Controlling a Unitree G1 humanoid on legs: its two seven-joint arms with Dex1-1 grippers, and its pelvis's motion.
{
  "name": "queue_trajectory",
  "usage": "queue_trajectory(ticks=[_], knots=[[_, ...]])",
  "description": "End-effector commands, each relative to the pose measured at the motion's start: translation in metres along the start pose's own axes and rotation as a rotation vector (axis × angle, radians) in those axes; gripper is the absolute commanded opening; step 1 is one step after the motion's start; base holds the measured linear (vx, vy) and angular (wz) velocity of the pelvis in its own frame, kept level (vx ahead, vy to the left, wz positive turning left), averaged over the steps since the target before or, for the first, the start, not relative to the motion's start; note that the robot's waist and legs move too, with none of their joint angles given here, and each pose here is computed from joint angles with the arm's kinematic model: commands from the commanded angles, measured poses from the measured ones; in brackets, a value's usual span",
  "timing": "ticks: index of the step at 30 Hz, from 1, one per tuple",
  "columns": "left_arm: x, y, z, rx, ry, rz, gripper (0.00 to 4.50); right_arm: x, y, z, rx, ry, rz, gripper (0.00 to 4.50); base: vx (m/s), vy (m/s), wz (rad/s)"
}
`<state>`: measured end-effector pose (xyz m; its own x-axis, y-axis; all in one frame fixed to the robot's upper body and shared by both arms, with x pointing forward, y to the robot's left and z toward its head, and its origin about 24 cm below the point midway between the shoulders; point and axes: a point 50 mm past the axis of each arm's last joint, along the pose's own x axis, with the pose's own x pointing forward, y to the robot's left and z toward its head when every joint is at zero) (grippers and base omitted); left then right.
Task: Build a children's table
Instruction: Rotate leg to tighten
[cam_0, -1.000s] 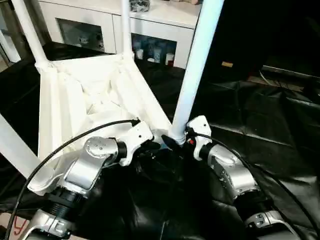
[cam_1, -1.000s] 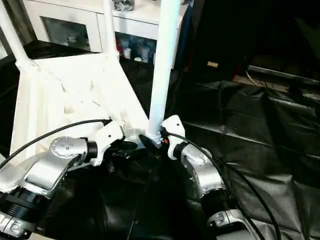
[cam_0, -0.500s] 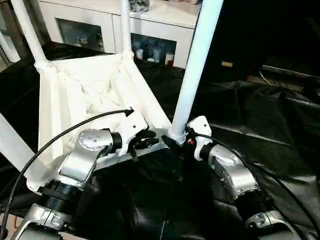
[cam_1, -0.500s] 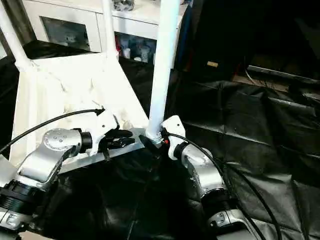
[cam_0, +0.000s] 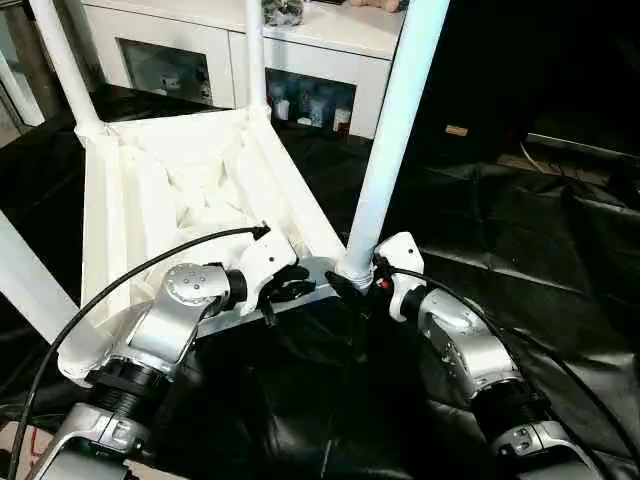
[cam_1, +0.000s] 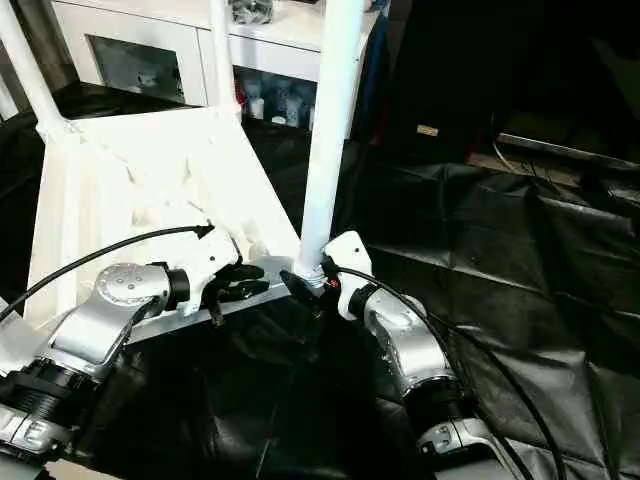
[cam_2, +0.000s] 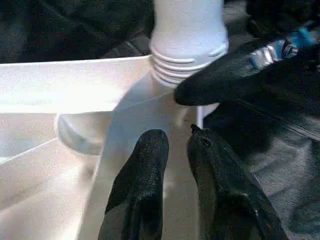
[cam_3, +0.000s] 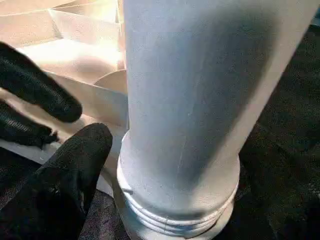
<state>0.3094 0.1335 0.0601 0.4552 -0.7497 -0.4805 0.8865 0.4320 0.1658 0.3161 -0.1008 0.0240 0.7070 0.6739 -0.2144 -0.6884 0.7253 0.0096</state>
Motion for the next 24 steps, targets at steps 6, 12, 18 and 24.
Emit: queue_trajectory(ticks=[6,12,18,24], knots=[[0.0,-0.002,-0.004,-0.043,0.017,-0.045,1.14,-0.002,-0.003,-0.005,-0.005,0.032,-0.011,4.45,0.0,0.0,0.0],[0.0,-0.003,-0.019,-0.004,0.112,-0.05,1.14,-0.001,-0.001,-0.006,-0.013,0.035,-0.004,4.45,0.0,0.0,0.0],[-0.002,-0.002,-0.02,-0.013,0.125,-0.072,1.14,-0.001,-0.001,-0.006,-0.018,0.036,-0.005,4.45,0.0,0.0,0.0],[-0.005,0.0,-0.026,-0.031,0.19,-0.084,0.85,-0.002,-0.003,-0.006,-0.022,0.037,-0.01,4.45,0.0,0.0,0.0]])
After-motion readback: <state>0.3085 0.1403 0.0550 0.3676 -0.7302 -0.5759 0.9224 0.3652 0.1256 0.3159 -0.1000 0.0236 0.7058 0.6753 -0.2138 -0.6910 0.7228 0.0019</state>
